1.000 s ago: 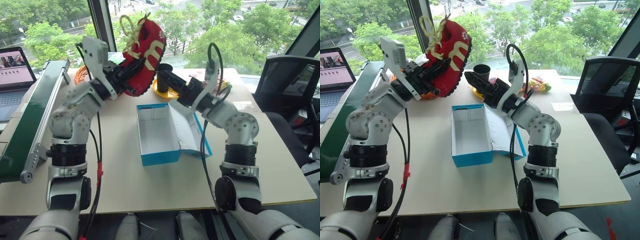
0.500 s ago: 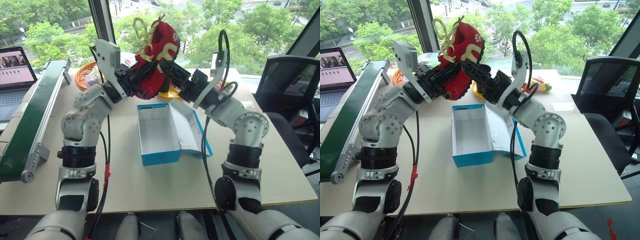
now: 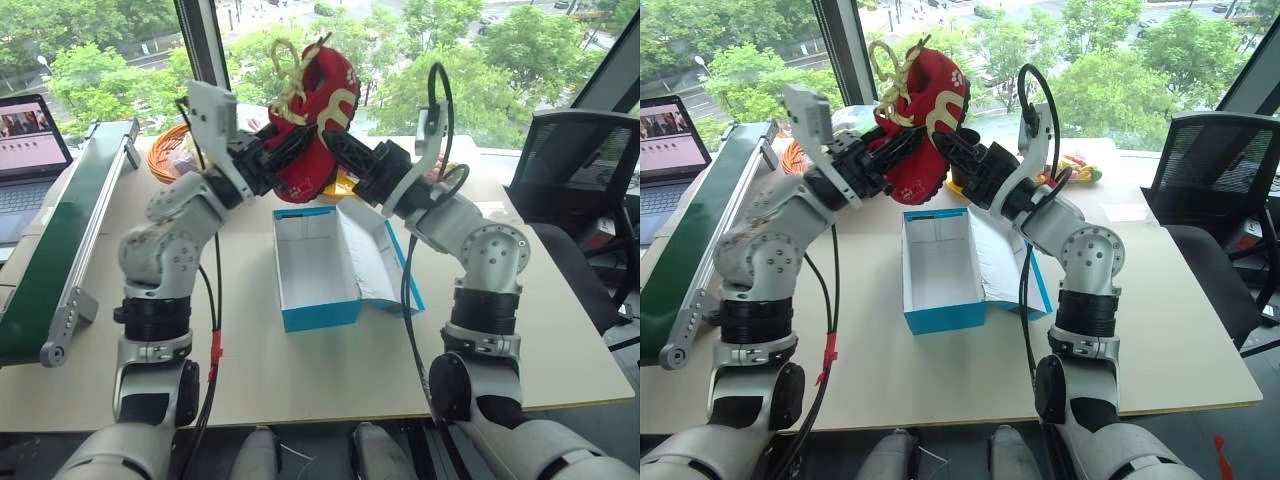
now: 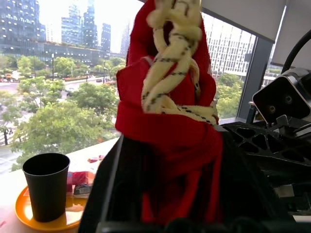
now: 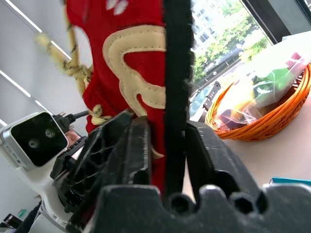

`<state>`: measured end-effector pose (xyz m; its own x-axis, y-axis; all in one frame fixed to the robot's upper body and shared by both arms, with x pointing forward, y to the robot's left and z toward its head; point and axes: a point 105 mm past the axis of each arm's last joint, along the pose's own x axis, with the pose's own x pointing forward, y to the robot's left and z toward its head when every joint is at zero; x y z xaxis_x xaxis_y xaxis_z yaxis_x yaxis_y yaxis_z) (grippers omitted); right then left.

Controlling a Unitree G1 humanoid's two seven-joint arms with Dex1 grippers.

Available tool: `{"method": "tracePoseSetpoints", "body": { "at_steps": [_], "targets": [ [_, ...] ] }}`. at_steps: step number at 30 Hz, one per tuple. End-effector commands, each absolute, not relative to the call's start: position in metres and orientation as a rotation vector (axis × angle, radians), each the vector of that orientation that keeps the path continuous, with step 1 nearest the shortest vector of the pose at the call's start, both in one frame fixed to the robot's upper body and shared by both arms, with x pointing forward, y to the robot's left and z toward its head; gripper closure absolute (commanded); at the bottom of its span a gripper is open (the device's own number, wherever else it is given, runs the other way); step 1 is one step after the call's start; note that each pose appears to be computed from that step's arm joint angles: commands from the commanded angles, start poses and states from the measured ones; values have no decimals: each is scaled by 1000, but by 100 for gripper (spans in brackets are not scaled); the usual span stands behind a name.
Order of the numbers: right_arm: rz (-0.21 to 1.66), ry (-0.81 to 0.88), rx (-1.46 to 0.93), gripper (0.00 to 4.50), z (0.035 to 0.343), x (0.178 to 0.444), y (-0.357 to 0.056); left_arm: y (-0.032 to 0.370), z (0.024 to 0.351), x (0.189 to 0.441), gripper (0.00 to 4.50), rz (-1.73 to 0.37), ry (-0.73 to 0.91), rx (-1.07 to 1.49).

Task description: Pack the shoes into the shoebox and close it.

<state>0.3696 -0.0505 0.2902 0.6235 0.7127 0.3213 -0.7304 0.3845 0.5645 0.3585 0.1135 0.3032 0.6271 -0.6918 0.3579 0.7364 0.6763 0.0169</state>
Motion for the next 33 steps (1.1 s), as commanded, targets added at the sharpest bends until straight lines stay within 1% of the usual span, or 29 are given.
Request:
{"method": "tracePoseSetpoints", "body": {
  "at_steps": [1, 2, 3, 5, 7, 8, 9, 10, 14, 17, 21, 23, 25, 30, 33],
  "targets": [
    [855, -144, 675, 421, 317, 373, -58, 143, 305, 351, 57, -748, -339, -22],
    [827, -136, 638, 422, 317, 376, -58, 159, 296, 353, 21, -702, -289, 32],
    [811, -130, 612, 422, 316, 377, -58, 169, 291, 354, 0, -672, -255, 65],
    [771, -34, 513, 422, 302, 382, -49, 187, 274, 351, 0, -650, -164, 207],
    [767, 86, 360, 422, 285, 379, -32, 200, 258, 348, 0, -633, -77, 264],
    [744, 115, 280, 422, 278, 377, -28, 204, 253, 348, 0, -621, -51, 272],
    [687, 142, 208, 422, 272, 379, -28, 206, 249, 348, 0, -612, -37, 281],
    [678, 176, 154, 422, 265, 377, -25, 206, 246, 348, 0, -606, -33, 285],
    [718, 312, 42, 422, 242, 365, -13, 194, 236, 343, 0, -645, -21, 249],
    [624, 408, -57, 422, 220, 373, -24, 184, 232, 337, 0, -686, -24, 230],
    [601, 498, -109, 422, 189, 373, -35, 183, 228, 334, 0, -677, -15, 223],
    [532, 527, -197, 422, 166, 381, -49, 183, 227, 333, 0, -676, -11, 204],
    [486, 532, -235, 422, 150, 388, -60, 181, 227, 332, 0, -681, -13, 190],
    [427, 558, -226, 422, 131, 399, -76, 177, 226, 329, 0, -690, -14, 183],
    [381, 549, -269, 422, 118, 405, -87, 179, 226, 327, 0, -685, -12, 188]
  ]
}}
